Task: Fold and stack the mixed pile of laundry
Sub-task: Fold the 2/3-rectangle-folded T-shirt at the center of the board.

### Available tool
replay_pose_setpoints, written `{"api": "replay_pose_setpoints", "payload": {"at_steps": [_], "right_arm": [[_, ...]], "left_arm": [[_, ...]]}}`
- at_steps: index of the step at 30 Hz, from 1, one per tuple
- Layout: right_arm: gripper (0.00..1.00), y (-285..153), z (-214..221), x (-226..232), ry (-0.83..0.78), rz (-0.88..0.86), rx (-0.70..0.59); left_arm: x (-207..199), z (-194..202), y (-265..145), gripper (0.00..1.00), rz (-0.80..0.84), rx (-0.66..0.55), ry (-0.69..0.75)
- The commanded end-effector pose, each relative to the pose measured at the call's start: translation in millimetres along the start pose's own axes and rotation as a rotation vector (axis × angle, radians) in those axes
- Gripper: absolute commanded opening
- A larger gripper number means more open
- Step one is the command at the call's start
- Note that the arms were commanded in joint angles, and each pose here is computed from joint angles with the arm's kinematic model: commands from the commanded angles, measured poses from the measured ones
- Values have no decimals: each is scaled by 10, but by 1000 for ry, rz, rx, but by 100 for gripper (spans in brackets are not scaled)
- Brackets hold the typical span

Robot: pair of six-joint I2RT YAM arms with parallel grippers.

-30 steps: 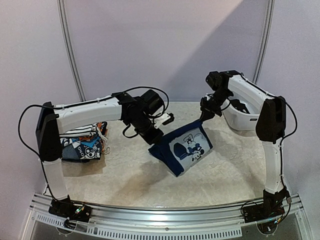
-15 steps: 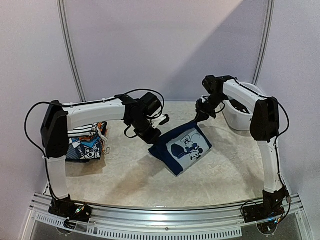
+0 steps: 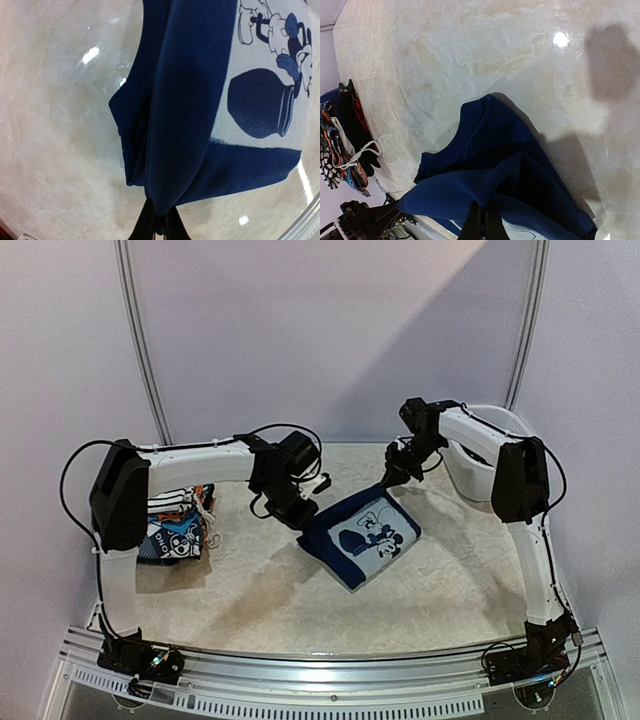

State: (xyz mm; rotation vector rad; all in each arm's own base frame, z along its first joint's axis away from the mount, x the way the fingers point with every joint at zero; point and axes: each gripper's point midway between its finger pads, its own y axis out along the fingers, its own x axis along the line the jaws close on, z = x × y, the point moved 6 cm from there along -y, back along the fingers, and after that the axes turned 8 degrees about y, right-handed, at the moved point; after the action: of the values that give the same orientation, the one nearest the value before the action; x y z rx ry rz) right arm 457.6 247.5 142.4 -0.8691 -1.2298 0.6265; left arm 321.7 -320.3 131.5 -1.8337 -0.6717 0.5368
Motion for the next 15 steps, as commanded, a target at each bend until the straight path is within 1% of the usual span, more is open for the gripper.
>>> {"api": "replay_pose_setpoints", "payload": {"at_steps": [1, 11, 13, 15], "right_arm": [[0, 59, -138, 17, -17, -37, -20], [0, 214, -232, 26, -25, -79, -19], [4, 236, -251, 54, -28, -102, -20], [14, 248, -274, 91, -33, -130, -23]], "left_arm": [[118, 82, 98, 0, -9, 30, -55], [180, 147, 248, 0, -10, 66, -103], [188, 176, 284, 0, -11, 76, -112], [191, 199, 295, 0, -12, 80, -124]]}}
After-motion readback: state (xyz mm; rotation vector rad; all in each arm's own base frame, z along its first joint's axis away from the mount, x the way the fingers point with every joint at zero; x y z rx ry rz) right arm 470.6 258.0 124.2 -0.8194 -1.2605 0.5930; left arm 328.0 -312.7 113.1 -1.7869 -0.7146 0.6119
